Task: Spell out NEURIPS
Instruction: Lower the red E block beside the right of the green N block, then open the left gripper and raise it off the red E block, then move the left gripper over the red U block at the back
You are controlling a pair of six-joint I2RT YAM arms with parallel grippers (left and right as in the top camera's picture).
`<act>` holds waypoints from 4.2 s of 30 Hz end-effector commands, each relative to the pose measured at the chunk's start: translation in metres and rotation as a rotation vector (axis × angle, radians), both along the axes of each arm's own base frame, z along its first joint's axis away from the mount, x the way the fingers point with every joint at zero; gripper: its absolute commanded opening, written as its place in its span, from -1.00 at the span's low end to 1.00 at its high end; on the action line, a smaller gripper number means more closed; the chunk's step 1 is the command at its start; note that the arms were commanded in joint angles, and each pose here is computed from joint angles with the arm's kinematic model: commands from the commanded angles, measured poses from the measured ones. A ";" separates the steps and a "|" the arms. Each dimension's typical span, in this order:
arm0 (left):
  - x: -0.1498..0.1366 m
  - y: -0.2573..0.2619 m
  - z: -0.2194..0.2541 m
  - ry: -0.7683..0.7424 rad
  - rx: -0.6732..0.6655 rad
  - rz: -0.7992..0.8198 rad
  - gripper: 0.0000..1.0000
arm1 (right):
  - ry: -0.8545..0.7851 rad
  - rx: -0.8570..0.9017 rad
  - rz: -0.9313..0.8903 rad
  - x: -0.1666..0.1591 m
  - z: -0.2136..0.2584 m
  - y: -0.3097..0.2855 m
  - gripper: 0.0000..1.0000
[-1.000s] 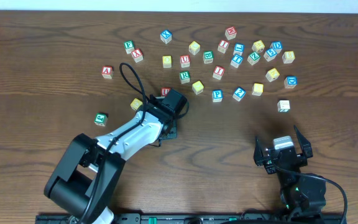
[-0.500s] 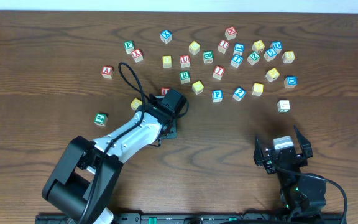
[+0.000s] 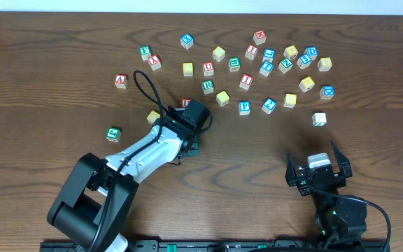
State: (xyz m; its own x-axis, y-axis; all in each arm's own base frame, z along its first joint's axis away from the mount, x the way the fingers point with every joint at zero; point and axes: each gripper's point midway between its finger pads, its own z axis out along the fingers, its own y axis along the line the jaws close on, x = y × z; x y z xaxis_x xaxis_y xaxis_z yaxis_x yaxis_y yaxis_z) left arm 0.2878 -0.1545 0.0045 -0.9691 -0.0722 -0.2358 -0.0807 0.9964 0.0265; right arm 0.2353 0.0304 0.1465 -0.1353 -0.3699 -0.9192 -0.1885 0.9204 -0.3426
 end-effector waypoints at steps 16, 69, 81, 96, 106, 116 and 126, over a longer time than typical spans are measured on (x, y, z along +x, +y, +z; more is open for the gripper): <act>-0.001 0.004 0.003 -0.007 0.007 -0.001 -0.18 | 0.000 0.013 -0.014 0.000 0.000 -0.003 0.99; 0.012 0.027 0.113 -0.297 0.021 -0.058 0.11 | 0.000 0.013 -0.014 0.000 0.000 -0.003 0.99; 0.016 0.021 0.126 -0.305 0.005 -0.077 0.18 | 0.000 0.013 -0.014 0.000 0.000 -0.003 0.98; 0.013 0.017 0.125 -0.288 -0.022 -0.087 0.19 | 0.000 0.013 -0.014 0.000 0.000 -0.003 0.99; 0.020 0.012 0.140 -0.317 -0.030 -0.107 0.20 | 0.000 0.013 -0.014 0.000 0.000 -0.003 0.99; 0.026 0.009 0.159 -0.340 -0.033 -0.130 0.21 | 0.000 0.013 -0.014 0.000 0.000 -0.003 0.99; 0.055 0.009 0.181 -0.320 0.002 -0.164 0.22 | 0.000 0.013 -0.014 0.000 0.000 -0.003 0.99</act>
State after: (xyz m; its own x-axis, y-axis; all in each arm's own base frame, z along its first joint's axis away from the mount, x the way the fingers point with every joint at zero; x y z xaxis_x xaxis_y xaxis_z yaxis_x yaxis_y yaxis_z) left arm 0.3291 -0.1465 0.1795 -0.8450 0.0555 -0.5320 0.0564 0.9983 0.0146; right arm 0.2352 0.0305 0.1464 -0.1355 -0.3700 -0.9191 -0.1890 0.9203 -0.3426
